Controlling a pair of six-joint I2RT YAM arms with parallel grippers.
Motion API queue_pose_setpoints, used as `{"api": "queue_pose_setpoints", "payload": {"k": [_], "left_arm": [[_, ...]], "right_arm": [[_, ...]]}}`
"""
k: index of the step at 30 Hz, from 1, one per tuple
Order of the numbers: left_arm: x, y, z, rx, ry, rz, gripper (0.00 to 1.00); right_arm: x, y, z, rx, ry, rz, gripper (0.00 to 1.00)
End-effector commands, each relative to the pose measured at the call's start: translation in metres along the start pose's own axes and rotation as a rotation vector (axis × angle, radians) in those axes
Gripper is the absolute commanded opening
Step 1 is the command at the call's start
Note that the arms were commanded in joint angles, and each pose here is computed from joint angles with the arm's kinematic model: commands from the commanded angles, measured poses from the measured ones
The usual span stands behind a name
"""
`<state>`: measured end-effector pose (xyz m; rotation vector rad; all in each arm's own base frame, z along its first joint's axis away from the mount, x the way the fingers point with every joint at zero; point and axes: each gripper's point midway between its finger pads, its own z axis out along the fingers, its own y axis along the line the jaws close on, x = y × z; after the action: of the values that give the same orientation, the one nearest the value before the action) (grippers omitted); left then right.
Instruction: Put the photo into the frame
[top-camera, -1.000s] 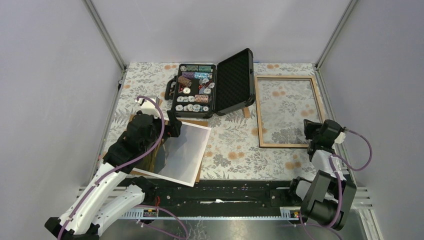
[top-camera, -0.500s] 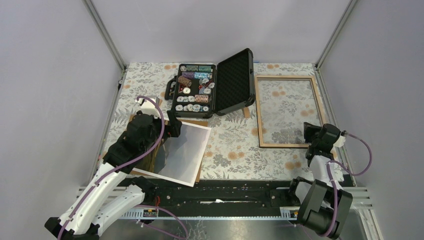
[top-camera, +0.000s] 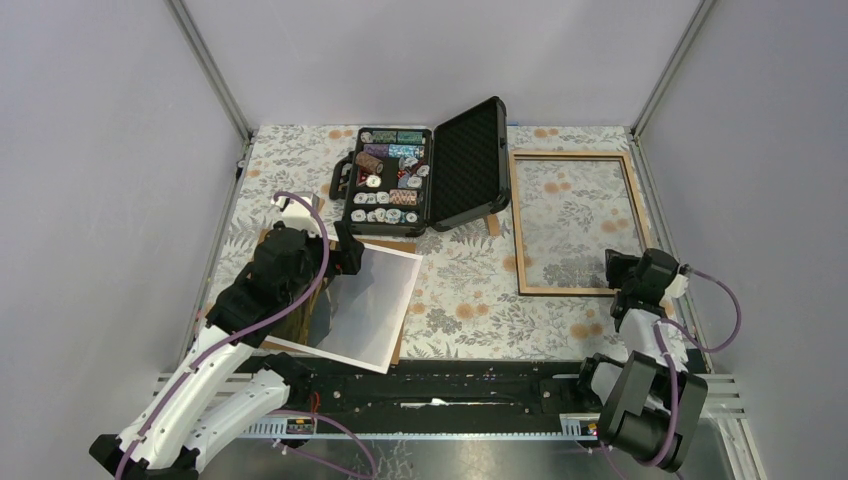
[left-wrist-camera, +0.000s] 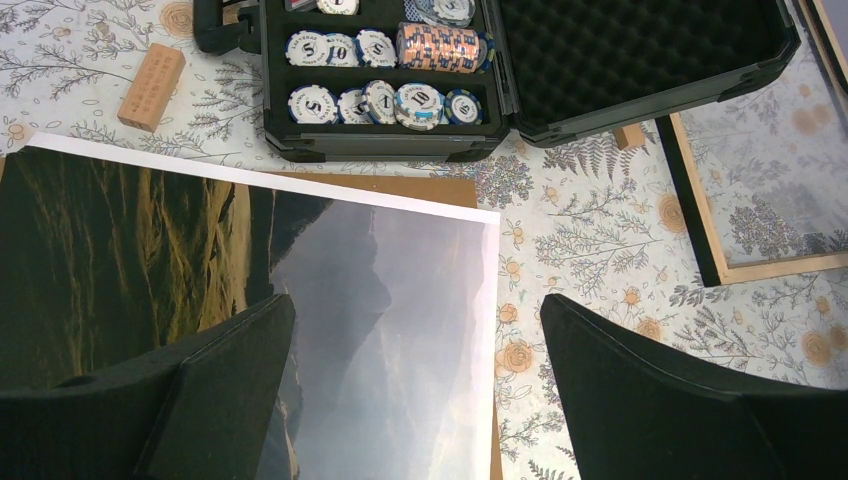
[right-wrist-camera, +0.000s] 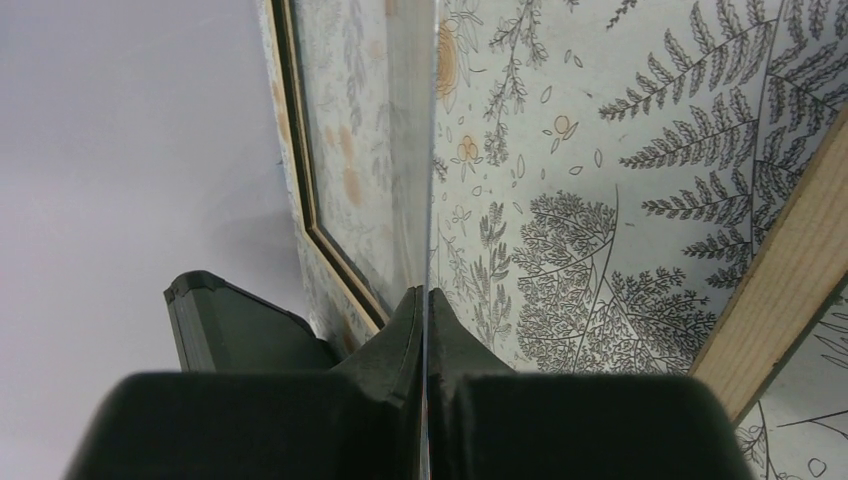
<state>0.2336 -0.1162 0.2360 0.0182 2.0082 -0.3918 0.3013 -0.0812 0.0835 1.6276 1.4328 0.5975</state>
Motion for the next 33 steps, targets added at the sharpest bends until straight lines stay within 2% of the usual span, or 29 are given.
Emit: {"api": "queue_pose_setpoints", "payload": {"k": [1, 3, 6, 9, 13, 16, 21, 27, 33], "left_arm": [[-0.009, -0.006, 0.000, 0.026, -0.036, 0.001, 0.99], [-0.009, -0.006, 0.000, 0.027, -0.036, 0.001, 0.99], [-0.009, -0.006, 0.000, 0.030, -0.036, 0.003, 0.99], [-0.009, -0.006, 0.001, 0.031, -0.034, 0.003, 0.99], [-0.009, -0.006, 0.000, 0.030, -0.038, 0.001, 0.99], [-0.010, -0.006, -0.001, 0.029, -0.044, -0.002, 0.99], [-0.010, -0.006, -0.001, 0.032, -0.043, -0.002, 0.99], [-0.009, -0.008, 0.000, 0.041, -0.035, 0.004, 0.99], [-0.008, -0.008, 0.001, 0.043, -0.031, 0.007, 0.99]], "right_arm": [[-0.001, 0.010, 0.004, -0.050, 0.000, -0.002, 0.00], [0.000, 0.009, 0.005, -0.051, 0.006, -0.007, 0.03], [0.001, 0.008, 0.006, -0.053, 0.016, -0.033, 0.23], [0.004, 0.006, 0.008, -0.051, 0.034, -0.089, 0.25], [0.010, 0.005, 0.010, -0.075, 0.067, -0.149, 0.39], [0.012, 0.004, 0.013, -0.099, 0.067, -0.163, 0.42], [0.015, 0.009, 0.017, -0.149, 0.079, -0.166, 0.36], [0.019, 0.016, 0.013, -0.202, 0.097, -0.083, 0.19], [0.014, 0.049, 0.003, -0.273, 0.097, -0.048, 0.01]]}}
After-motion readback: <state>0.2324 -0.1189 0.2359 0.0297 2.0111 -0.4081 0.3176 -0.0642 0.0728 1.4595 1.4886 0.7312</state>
